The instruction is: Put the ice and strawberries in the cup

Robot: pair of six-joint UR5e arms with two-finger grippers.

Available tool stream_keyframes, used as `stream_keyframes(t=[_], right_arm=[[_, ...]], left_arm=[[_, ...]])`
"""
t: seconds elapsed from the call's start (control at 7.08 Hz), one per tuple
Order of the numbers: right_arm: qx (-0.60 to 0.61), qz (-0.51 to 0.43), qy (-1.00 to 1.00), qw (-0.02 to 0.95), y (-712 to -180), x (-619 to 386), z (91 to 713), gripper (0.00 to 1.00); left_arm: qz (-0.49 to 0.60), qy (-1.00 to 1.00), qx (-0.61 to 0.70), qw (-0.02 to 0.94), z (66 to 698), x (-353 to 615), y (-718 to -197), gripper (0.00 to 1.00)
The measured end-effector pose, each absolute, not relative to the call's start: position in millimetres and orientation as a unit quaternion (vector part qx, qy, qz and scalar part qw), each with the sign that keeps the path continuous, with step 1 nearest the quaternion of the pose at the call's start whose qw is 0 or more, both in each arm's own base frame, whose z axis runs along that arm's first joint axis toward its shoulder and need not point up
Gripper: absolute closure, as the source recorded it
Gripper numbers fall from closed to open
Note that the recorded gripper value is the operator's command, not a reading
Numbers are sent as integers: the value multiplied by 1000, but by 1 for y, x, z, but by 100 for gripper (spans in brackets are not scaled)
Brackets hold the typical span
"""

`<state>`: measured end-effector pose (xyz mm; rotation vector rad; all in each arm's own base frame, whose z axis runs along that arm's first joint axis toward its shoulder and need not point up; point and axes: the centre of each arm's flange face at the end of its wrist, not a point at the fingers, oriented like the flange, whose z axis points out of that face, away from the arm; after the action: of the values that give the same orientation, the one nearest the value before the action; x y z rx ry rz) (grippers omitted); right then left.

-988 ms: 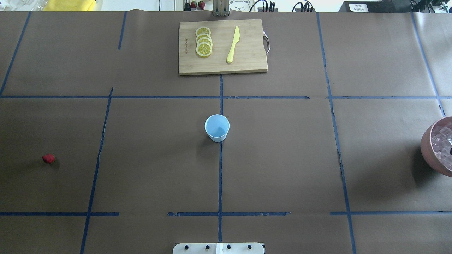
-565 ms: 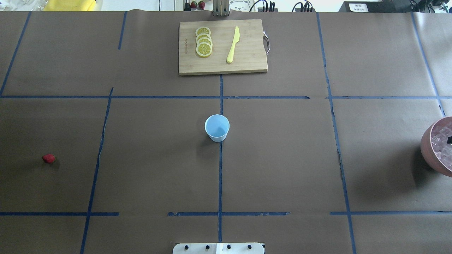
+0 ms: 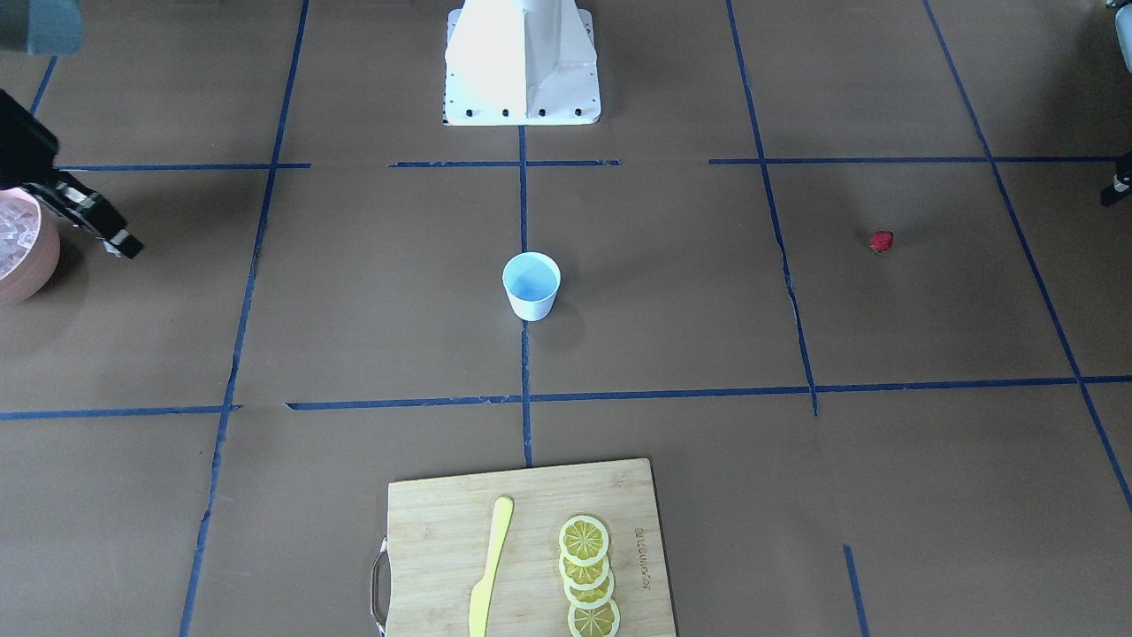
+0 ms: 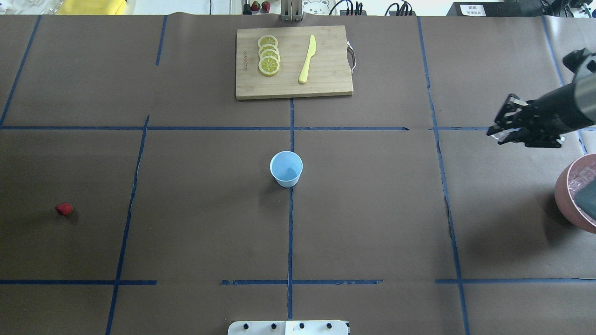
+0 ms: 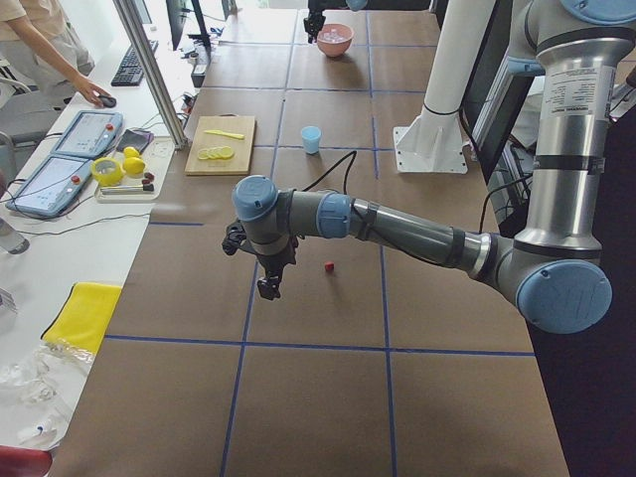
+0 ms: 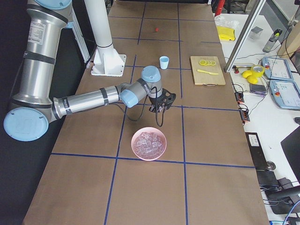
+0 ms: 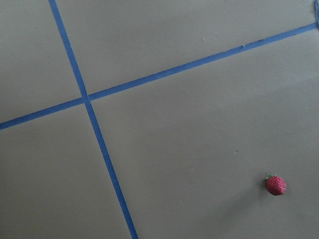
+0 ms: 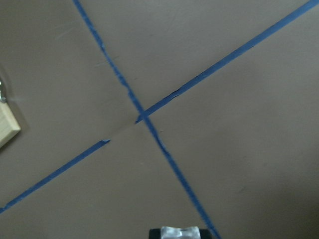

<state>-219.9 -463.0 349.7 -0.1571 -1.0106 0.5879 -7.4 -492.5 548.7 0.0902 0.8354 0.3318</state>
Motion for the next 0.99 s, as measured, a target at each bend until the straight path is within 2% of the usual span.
stream_keyframes(t=[0.14, 0.42, 0.56, 0.71, 0.99], right_arm=[[-89, 279, -473, 831, -476, -279, 284, 100], [-96, 294, -464, 830, -480, -379, 197, 98], [-94, 299, -461, 830, -476, -424, 169, 97], [-90, 296, -464, 830, -468, -465, 156, 87], [-89, 293, -480, 822, -460, -527, 153, 81]], left_arm=[[161, 404, 42, 900, 551, -6, -493, 0], [160, 404, 37, 900, 557, -5, -495, 0], [160, 404, 36, 900, 558, -4, -495, 0], [160, 405, 37, 900, 557, -4, -496, 0], [161, 405, 40, 899, 553, -4, -496, 0]])
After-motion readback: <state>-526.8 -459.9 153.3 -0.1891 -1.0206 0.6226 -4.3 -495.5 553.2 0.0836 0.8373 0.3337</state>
